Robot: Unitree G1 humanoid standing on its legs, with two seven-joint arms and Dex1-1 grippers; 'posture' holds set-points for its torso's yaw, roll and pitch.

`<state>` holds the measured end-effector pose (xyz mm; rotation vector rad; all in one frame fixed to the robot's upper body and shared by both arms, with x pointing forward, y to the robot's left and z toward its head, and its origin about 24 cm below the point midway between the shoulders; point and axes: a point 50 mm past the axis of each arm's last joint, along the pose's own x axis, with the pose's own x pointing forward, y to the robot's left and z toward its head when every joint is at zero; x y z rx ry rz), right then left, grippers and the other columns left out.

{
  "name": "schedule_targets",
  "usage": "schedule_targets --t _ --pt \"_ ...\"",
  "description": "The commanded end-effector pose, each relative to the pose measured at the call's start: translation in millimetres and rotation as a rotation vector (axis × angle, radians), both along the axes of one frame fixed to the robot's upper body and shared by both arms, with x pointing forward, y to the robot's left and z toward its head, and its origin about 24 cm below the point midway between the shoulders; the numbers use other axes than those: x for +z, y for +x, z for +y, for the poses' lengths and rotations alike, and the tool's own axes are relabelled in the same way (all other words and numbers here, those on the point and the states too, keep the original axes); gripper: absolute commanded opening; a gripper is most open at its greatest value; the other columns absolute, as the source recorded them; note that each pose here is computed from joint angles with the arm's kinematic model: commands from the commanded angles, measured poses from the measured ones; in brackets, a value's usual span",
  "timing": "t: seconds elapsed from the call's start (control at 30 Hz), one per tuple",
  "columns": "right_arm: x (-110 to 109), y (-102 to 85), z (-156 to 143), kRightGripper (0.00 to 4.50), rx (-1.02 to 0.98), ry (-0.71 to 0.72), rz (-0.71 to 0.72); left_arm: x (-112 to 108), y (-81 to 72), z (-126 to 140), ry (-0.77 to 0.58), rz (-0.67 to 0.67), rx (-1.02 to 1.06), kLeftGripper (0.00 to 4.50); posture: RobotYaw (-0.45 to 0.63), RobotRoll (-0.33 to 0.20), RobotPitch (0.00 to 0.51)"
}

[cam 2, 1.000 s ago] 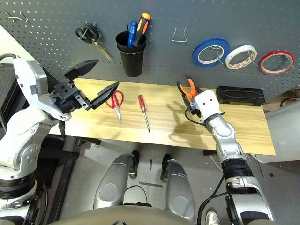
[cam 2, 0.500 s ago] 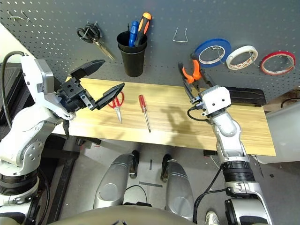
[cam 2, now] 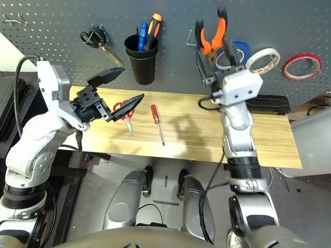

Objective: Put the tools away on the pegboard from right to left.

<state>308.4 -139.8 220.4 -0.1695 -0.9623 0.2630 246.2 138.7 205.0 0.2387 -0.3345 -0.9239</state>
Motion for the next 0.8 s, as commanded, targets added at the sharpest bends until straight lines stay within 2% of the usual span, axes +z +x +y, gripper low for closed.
schedule_targets --t 0.03,0.3,0.47,0.8 --pt "8.9 8.6 5.5 2.46 0.001 0.039 -0.008 -1.1 0.0 -2.9 0.017 -0.008 -0.018 4.50 0.29 0.000 0.223" --pt "26.3 35.8 17.8 2.46 0.001 0.111 -0.011 -2.8 -0.3 -4.3 0.018 -0.015 -0.013 4.50 0.32 0.000 0.209" --pt "29.1 46.1 19.8 2.46 -0.006 0.141 -0.003 -3.1 -0.2 -4.3 0.021 -0.021 -0.010 4.50 0.33 0.000 0.202" --pt "8.3 62.6 21.6 2.46 -0.047 0.200 0.137 -4.9 1.3 -2.6 0.030 -0.023 0.002 4.50 0.33 0.000 0.206"
